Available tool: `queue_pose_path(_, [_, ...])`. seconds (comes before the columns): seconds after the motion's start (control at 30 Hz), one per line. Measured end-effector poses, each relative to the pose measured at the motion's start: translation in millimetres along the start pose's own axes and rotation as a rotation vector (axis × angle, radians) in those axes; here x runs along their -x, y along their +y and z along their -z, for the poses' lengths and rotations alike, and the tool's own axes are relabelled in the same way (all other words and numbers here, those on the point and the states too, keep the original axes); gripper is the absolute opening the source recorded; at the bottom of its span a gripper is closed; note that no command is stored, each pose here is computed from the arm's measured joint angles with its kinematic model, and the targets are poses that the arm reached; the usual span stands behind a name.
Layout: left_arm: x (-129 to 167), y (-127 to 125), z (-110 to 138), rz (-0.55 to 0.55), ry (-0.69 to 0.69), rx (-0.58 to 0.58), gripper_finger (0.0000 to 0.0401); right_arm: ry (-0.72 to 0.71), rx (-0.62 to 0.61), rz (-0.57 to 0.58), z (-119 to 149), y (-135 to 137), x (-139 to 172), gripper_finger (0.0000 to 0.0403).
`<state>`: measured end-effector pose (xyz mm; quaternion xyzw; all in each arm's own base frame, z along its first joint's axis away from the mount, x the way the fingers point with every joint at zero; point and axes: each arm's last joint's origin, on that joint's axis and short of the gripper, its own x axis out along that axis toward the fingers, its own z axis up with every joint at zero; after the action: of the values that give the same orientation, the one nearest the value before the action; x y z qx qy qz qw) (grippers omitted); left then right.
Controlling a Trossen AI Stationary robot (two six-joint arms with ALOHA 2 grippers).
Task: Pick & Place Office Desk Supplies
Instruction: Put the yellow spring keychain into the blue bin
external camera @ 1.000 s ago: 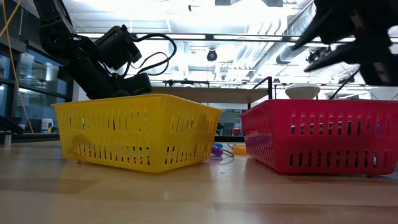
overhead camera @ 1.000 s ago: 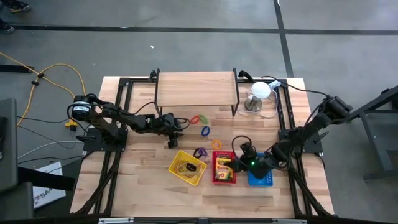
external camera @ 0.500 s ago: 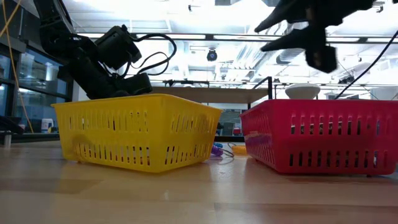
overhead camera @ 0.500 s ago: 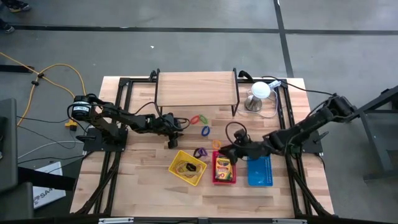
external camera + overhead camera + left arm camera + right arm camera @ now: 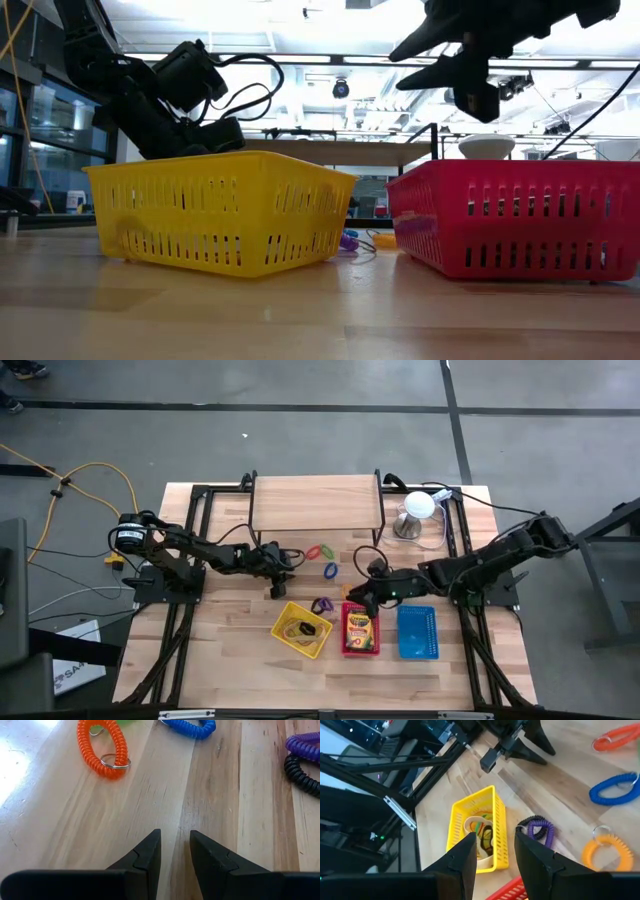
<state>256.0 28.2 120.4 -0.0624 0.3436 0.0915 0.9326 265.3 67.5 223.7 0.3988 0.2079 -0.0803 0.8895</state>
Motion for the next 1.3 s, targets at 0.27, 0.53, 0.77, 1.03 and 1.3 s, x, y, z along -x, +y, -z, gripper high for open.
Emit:
queue_pose_path(0.27, [0, 0, 0, 0.0, 0.0, 0.0, 0.0099, 0.025, 0.147, -0.011, -19, -15, -4, 0.012])
queue_pose_path(0.53, [0, 0, 0, -0.001, 0.001, 0.0, 0.0099, 0.053, 0.315, -0.018, -43, -36, -7, 0.012])
queue_pose_path(0.77, [0, -1, 0, 0.002, 0.001, -0.002, 0.0099, 0.054, 0.479, 0.035, -50, -47, -7, 0.012])
queue_pose_path(1.03, [0, -1, 0, 0.002, 0.002, -0.002, 0.0099, 0.165, 0.598, 0.099, -39, -63, -21, 0.012])
queue_pose_path(1.3, [0, -1, 0, 0.002, 0.001, -0.002, 0.0099, 0.246, 0.629, 0.142, -28, -77, -38, 0.012])
